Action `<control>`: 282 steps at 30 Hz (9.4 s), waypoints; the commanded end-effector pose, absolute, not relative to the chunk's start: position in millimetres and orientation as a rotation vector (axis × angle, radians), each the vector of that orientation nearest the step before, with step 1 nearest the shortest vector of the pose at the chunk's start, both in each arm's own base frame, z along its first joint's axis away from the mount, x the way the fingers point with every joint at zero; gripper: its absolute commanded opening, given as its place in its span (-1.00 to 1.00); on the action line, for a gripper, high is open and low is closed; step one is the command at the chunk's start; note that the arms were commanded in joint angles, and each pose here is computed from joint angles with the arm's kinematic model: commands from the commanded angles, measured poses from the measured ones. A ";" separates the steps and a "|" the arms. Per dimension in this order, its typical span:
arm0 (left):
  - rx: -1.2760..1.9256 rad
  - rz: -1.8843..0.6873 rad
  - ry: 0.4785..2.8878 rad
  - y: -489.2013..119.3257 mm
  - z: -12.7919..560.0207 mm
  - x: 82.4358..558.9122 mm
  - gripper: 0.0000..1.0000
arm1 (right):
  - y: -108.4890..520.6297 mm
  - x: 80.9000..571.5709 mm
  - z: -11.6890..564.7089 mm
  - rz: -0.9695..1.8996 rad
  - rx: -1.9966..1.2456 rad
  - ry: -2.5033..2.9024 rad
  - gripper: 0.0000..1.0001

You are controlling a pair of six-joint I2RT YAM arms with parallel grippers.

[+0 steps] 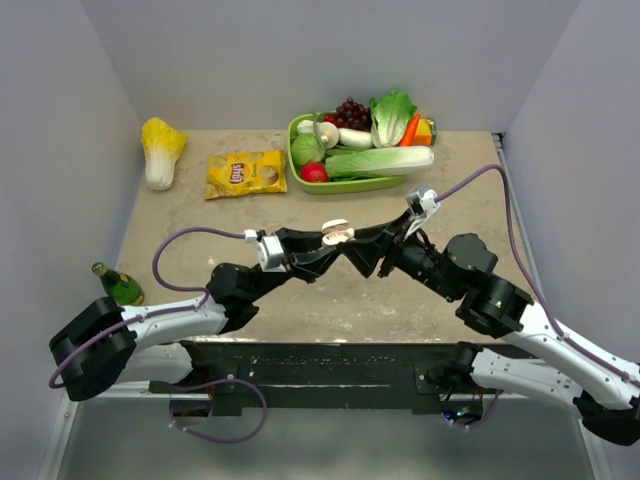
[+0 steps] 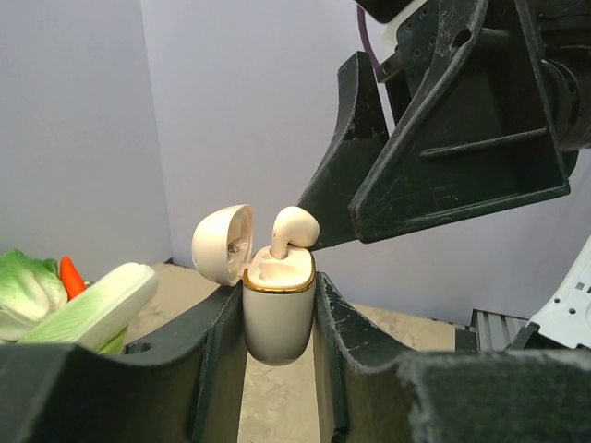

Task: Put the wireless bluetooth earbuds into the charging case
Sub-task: Adjust the earbud with the charging case, then pick up the earbud from the center of the board.

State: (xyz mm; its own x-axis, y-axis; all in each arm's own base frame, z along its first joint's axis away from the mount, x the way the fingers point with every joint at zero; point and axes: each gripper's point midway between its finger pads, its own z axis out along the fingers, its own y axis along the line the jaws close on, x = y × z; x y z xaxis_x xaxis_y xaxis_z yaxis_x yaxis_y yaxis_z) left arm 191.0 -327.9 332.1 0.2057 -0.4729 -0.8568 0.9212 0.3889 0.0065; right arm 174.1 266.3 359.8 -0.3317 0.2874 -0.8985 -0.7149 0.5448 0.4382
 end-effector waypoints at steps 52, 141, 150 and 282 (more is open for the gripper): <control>0.341 -1.044 0.329 -263.8 452.3 154.0 -1.00 | 264.4 175.4 389.8 1.108 -0.299 1.561 0.18; 0.258 -0.958 0.431 -231.3 424.1 165.2 -1.00 | 203.6 206.9 360.9 0.763 -0.096 1.626 0.24; 0.262 -1.109 0.502 -212.8 421.8 139.1 -1.00 | 213.3 228.0 244.5 0.562 -0.110 1.834 0.22; 0.344 -1.226 0.521 -198.5 363.6 101.7 -1.00 | 210.4 315.8 0.9 0.169 -0.135 2.531 -0.66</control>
State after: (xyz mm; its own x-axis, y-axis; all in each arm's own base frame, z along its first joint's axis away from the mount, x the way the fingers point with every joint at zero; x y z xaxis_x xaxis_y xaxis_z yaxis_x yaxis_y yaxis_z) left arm 143.1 -252.6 271.3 0.0520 -0.5273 -0.8481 0.9219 0.3518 -0.1623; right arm 339.1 217.5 19.1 -0.7571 -0.0440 -0.6518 -0.1344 0.9869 0.0895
